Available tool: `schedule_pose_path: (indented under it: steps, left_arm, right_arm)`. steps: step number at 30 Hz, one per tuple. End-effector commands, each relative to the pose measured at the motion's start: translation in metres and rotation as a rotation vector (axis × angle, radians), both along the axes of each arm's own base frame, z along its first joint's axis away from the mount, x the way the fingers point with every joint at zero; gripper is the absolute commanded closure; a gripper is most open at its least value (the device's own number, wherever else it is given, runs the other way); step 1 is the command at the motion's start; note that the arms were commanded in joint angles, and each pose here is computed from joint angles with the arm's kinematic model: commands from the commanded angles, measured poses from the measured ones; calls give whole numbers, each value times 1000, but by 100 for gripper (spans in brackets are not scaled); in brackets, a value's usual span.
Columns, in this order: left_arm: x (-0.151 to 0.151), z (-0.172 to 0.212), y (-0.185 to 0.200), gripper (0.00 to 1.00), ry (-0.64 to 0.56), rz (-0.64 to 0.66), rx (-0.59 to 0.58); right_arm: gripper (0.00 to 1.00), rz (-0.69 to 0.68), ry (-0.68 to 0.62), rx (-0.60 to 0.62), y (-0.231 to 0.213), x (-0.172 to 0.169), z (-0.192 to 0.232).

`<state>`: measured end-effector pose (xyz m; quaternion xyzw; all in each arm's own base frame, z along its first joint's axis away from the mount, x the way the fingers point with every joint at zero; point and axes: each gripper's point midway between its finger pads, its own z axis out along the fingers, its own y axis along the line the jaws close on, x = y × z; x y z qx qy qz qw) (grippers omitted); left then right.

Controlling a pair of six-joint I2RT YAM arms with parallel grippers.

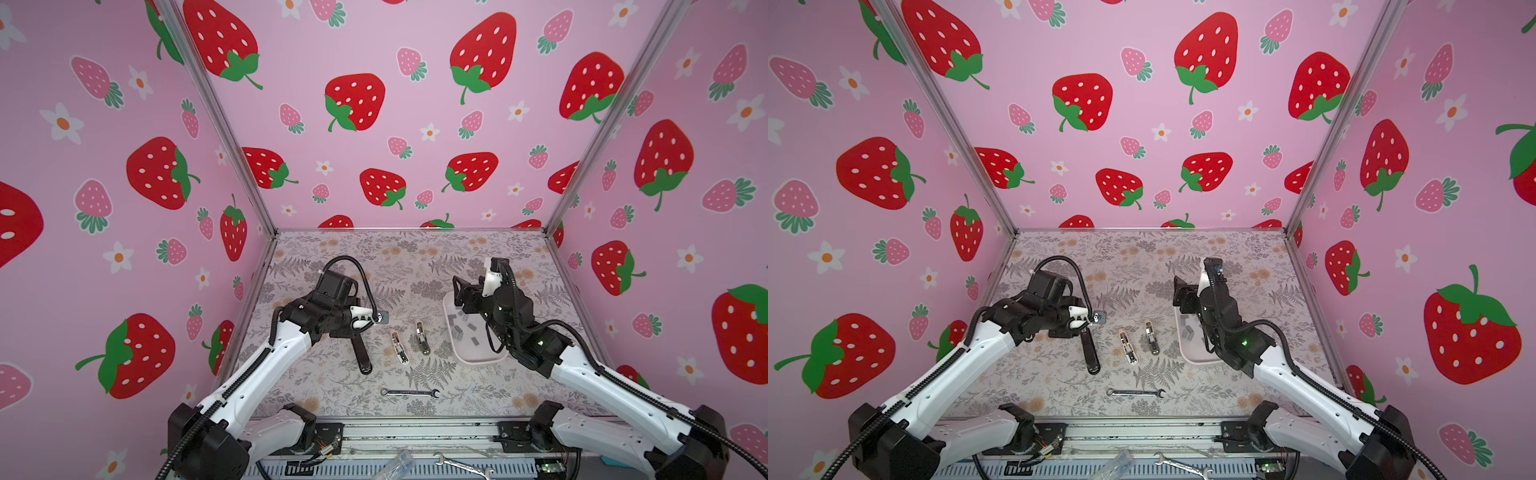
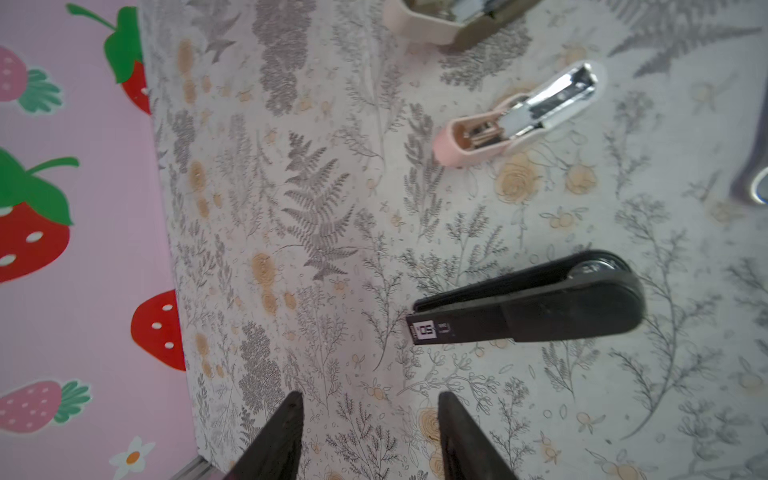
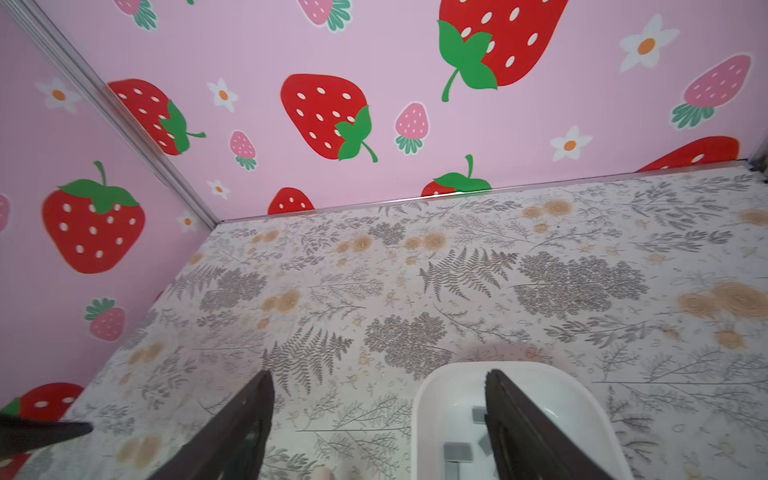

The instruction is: Load the staples into the stapler

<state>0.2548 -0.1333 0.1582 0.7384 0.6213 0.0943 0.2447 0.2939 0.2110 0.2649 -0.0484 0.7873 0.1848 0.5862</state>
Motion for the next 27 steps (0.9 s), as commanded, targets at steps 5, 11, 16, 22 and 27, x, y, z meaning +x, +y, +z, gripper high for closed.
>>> schedule_pose_path:
  steps: [5, 11, 16, 22, 27]
  left_arm:
    - [-57, -52, 16, 44, 129, -292, 283]
    - [-58, -76, 16, 44, 123, -367, 346]
    - [-59, -88, 8, 46, 153, -410, 380]
    - [-49, -94, 0, 45, 113, -431, 427]
    - [-48, -98, -5, 42, 96, -463, 424]
  right_arm:
    - [19, -32, -25, -172, -24, 11, -34]
    - [12, -45, -35, -166, -28, 11, -41]
    - [14, -32, 3, -191, -21, 16, -48]
    - [13, -43, 5, -209, -22, 17, -50]
    - [13, -44, 3, -209, -23, 16, -48]
